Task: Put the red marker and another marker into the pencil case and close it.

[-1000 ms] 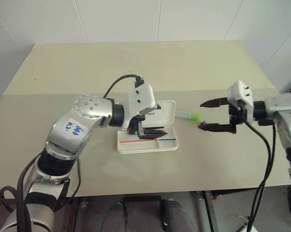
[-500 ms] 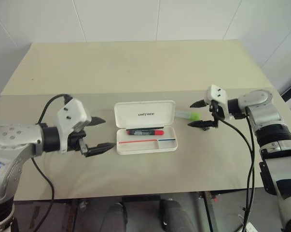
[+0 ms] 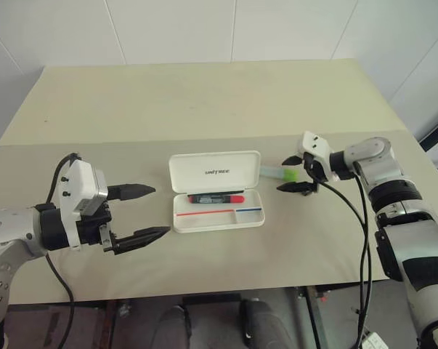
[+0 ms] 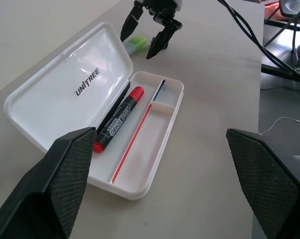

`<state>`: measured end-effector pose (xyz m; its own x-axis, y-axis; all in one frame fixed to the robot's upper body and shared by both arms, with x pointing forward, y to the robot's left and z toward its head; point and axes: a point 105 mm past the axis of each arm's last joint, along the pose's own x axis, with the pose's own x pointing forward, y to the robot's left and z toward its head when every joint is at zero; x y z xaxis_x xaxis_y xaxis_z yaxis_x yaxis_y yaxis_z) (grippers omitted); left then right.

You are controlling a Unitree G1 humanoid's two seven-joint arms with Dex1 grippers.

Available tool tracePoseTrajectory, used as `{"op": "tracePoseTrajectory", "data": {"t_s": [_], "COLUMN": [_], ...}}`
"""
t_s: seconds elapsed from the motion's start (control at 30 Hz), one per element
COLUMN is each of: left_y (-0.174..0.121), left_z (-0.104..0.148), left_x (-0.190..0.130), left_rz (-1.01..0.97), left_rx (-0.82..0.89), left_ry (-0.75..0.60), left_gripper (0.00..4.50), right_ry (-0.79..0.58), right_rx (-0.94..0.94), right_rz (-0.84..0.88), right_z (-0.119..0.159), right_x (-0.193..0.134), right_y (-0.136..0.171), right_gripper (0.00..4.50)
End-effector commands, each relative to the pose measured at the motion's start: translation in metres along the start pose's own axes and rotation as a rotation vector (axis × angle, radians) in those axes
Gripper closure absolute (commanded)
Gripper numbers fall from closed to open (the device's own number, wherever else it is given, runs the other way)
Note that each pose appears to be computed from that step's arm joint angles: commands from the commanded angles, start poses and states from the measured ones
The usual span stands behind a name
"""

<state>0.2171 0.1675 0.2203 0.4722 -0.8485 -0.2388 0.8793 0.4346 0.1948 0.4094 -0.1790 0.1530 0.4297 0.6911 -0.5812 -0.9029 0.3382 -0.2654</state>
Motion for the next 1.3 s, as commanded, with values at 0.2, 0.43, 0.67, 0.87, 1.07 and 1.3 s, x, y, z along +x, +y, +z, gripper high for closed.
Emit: {"op": "tracePoseTrajectory", "data": {"t_s": [0.2,0.43,0.67,0.87,1.07,1.3], "left_y": [-0.009,-0.015,-0.01,-0.012,-0.015,-0.013], "left_z": [0.005,-0.002,0.0,0.004,-0.007,-0.029], "left_x": [0.012,0.033,0.032,0.013,-0.014,-0.03], "left_rz": [-0.031,-0.048,-0.012,-0.023,-0.025,-0.011], "left_rx": [0.059,0.055,0.063,0.059,0.026,0.016], "left_ry": [0.015,0.043,0.033,0.019,0.073,0.196], "left_gripper": [0.0,0.0,0.0,0.0,0.0,0.0], "right_ry": [-0.02,-0.03,-0.041,-0.109,-0.264,-0.335], "right_rx": [0.017,0.019,-0.002,-0.065,-0.13,-0.236], "right_rz": [-0.035,-0.026,-0.107,-0.06,0.241,0.446], "right_z": [0.003,0.004,0.008,0.022,0.05,0.089], "right_x": [-0.001,-0.003,-0.045,-0.094,-0.094,-0.044], "right_y": [-0.005,-0.004,-0.02,-0.012,0.056,0.114], "right_gripper": [1.64,3.39,3.39,3.39,3.39,3.39]}}
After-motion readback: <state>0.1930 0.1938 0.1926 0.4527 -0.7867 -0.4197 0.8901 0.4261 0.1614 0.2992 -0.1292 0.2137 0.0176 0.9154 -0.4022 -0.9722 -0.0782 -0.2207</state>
